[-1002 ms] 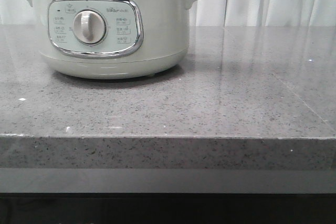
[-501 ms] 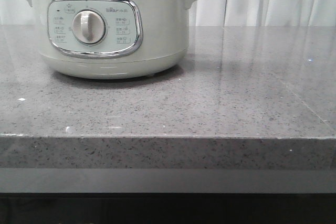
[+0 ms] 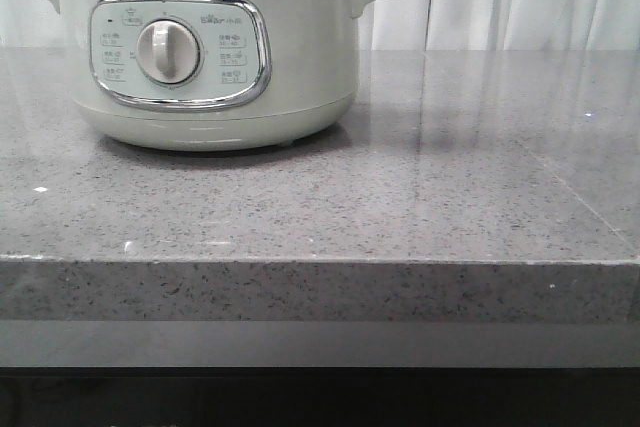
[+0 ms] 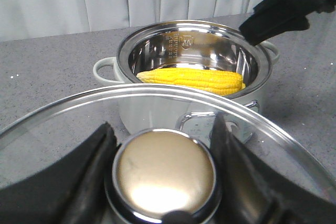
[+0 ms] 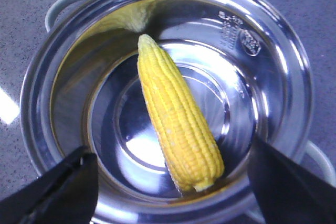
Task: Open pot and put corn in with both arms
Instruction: 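Lower the corn into the pot and open the right gripper, then lower the glass lid onto the pot with the left gripper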
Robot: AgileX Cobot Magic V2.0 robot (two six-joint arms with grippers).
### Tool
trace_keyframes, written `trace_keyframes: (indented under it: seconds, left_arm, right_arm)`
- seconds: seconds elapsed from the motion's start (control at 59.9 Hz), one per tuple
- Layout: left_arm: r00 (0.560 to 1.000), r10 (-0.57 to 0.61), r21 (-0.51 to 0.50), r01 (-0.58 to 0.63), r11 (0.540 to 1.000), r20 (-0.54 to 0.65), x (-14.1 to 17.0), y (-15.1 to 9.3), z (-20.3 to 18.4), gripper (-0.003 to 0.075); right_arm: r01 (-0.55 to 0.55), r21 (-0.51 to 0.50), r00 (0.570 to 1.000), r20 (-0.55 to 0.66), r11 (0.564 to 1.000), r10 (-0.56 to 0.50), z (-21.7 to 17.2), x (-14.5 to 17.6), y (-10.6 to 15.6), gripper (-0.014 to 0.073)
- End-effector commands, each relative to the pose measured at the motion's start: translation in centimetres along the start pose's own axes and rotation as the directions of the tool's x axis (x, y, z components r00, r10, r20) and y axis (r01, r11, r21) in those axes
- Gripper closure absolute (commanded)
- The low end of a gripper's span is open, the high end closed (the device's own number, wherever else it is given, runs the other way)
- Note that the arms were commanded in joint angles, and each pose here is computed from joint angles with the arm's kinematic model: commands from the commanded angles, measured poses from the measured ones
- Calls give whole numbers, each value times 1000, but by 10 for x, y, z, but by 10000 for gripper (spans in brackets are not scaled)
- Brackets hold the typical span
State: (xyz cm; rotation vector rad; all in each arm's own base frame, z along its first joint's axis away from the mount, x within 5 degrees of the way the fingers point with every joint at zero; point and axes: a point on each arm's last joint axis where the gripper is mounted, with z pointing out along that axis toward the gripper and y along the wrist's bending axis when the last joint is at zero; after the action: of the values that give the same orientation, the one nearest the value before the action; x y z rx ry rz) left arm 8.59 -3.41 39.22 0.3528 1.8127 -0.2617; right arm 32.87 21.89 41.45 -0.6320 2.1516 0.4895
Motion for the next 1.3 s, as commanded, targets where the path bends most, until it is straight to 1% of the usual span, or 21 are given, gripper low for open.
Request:
trace_keyframes:
  seconds: [0.0,0.217,0.401,0.651,0.835,0.969,1.136,1.203,1.286]
  left_arm:
    - [983,-17,-3,18,1000,181,-23,0,-8,499]
    - [983,-17,-3,18,1000,181,-23,0,-8,499]
    - [983,-17,-3,18,1000,181,-23,0,-8,499]
    - [983,-17,-3,18,1000,181,-23,0,-8,499]
    - [983,-17,-3,18,1000,181,-23,0,-8,499]
    - [983,-17,-3,18,1000,181,-23,0,-8,499]
    - [983,-17,-3,18,1000,181,-23,0,-8,499]
    - [983,-17,-3,18,1000,181,-23,0,-8,499]
    - [982,-17,-3,18,1000,187,-24,0,-8,499]
  right_arm:
    - [31,31,983,182,999,-36,-53,-7,4,-7]
    - [48,69,974,218,996,-62,-99,43,4,-7]
    - [49,78,966,251,996,-67,-129,84,6,-7]
    - [48,82,955,287,996,-69,-160,137,7,-7]
    - [46,82,950,306,996,-69,-175,175,7,-7]
    - [47,83,934,351,995,-73,-185,191,7,-7]
    - [47,85,910,407,995,-78,-195,194,8,-7]
    - [47,85,909,409,995,-78,-196,194,8,-7]
    - [48,84,919,387,995,-77,-195,196,8,-7]
